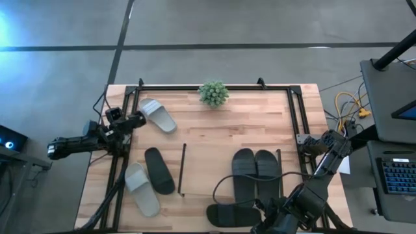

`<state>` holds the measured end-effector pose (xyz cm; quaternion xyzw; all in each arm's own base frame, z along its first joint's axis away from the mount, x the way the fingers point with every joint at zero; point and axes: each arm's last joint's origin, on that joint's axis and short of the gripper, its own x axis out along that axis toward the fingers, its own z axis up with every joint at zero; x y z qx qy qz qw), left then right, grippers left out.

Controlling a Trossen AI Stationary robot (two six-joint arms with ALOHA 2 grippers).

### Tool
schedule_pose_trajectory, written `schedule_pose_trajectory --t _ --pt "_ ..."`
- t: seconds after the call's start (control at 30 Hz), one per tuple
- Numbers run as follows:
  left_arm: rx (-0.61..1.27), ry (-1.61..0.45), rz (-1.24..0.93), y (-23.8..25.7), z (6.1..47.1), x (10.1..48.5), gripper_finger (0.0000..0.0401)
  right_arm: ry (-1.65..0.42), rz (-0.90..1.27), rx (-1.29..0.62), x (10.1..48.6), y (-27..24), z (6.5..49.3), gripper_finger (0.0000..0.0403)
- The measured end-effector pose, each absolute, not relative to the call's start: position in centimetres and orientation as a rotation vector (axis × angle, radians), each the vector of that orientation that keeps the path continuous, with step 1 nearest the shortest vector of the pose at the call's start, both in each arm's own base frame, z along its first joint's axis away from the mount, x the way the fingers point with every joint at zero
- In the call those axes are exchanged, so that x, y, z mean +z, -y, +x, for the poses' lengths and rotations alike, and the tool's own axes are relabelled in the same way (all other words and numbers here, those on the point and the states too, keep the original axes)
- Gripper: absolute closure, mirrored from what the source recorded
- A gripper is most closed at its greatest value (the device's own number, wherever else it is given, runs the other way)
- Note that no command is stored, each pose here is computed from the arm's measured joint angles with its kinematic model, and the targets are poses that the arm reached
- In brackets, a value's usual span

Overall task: Pick and place slides into the shelf
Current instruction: Put the black slipper on the shelf

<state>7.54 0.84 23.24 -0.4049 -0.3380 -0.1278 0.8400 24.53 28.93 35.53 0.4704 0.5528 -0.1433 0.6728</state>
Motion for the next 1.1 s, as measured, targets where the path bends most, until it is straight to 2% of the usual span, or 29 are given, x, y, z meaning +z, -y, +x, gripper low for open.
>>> schedule_pose_trajectory --t 0.2,0.43,0.63,0.87,1.1 --pt "-0.299 0.654 -0.880 -0.7 7.8 22.9 0.0278 -1.111 1.187 -0.258 35.3 -32.0 24.0 0.0197" --pt "-0.315 0.624 -0.874 -0.7 8.0 22.8 0.0278 -1.066 1.277 -0.307 30.5 -36.8 24.7 0.0197" --pt "-0.334 0.613 -0.866 -0.6 8.0 22.8 0.0278 -0.989 1.220 -0.368 25.8 -38.8 26.3 0.0197" --pt "-0.328 0.600 -0.868 -0.6 8.1 22.6 0.0278 -0.747 1.144 -0.489 22.8 -38.9 27.2 0.0197" --pt "-0.325 0.591 -0.870 -0.6 8.1 22.6 0.0278 -0.747 1.059 -0.562 20.7 -38.5 27.7 0.0197"
